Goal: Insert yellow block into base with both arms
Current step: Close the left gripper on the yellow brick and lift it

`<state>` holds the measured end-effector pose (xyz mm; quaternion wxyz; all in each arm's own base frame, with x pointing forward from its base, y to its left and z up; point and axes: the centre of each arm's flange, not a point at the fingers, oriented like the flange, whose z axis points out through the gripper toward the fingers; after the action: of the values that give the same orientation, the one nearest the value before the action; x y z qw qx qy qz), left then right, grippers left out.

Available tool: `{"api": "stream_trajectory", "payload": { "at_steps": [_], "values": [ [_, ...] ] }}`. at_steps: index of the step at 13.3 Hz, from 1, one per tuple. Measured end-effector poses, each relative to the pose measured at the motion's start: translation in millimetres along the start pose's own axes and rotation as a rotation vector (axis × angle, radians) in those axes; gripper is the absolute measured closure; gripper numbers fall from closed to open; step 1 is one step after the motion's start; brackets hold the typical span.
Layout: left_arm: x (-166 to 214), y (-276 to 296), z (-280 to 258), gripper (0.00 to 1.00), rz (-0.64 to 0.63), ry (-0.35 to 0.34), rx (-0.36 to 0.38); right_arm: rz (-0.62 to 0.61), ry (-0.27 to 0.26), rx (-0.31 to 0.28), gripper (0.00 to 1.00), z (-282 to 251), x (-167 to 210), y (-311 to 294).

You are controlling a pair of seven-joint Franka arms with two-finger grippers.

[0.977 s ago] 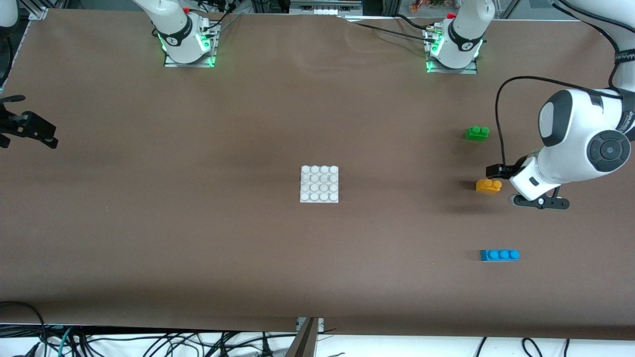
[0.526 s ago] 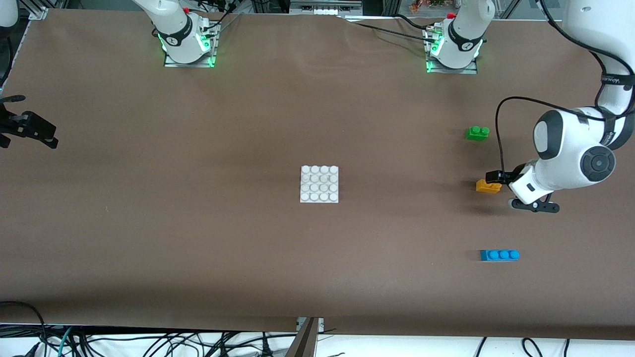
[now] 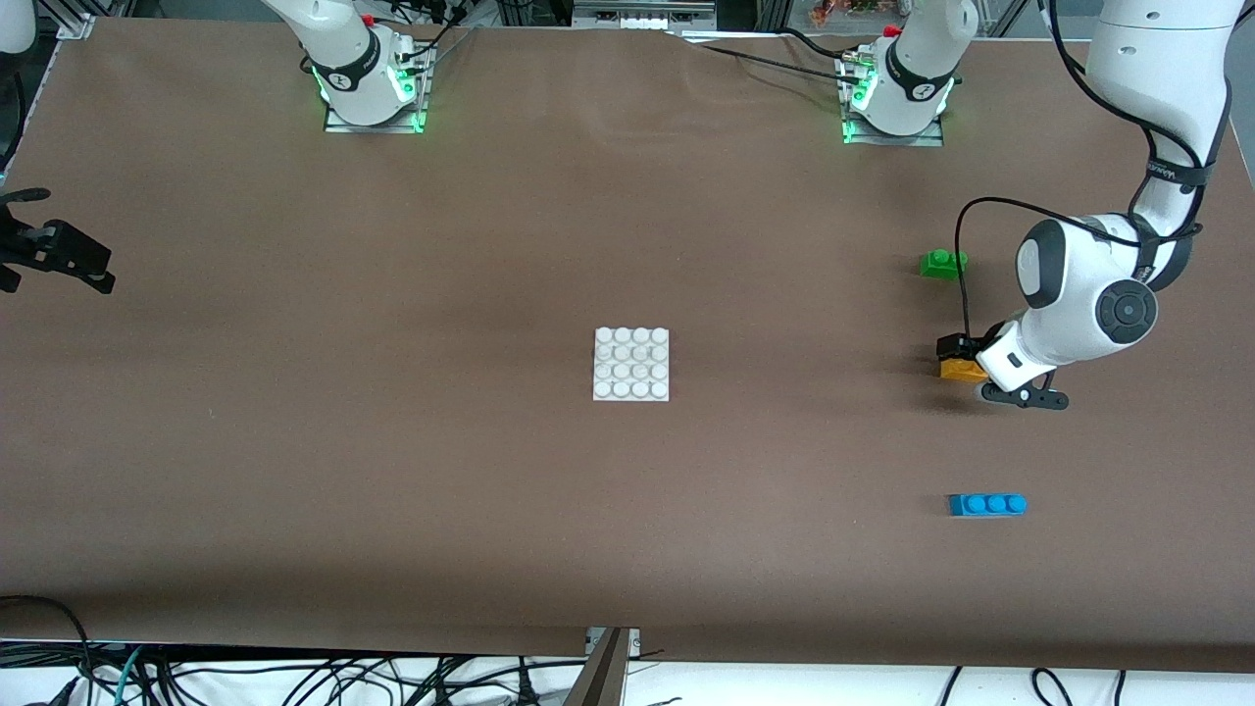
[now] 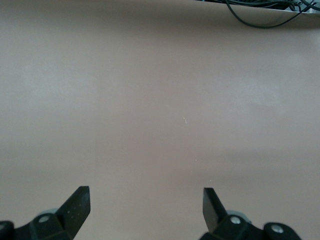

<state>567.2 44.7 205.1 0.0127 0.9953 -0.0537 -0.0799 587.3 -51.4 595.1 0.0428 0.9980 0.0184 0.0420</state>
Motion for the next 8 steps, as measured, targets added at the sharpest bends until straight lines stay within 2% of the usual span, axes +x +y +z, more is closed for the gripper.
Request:
{"api": "stream_trajectory", "payload": {
  "at_steps": [8],
  "values": [
    [-0.4, -17.8, 21.3, 0.00, 0.027, 0.024, -0.004, 0.000, -0.012, 0.001, 0.00, 1.0, -1.2, -0.3]
  ]
}}
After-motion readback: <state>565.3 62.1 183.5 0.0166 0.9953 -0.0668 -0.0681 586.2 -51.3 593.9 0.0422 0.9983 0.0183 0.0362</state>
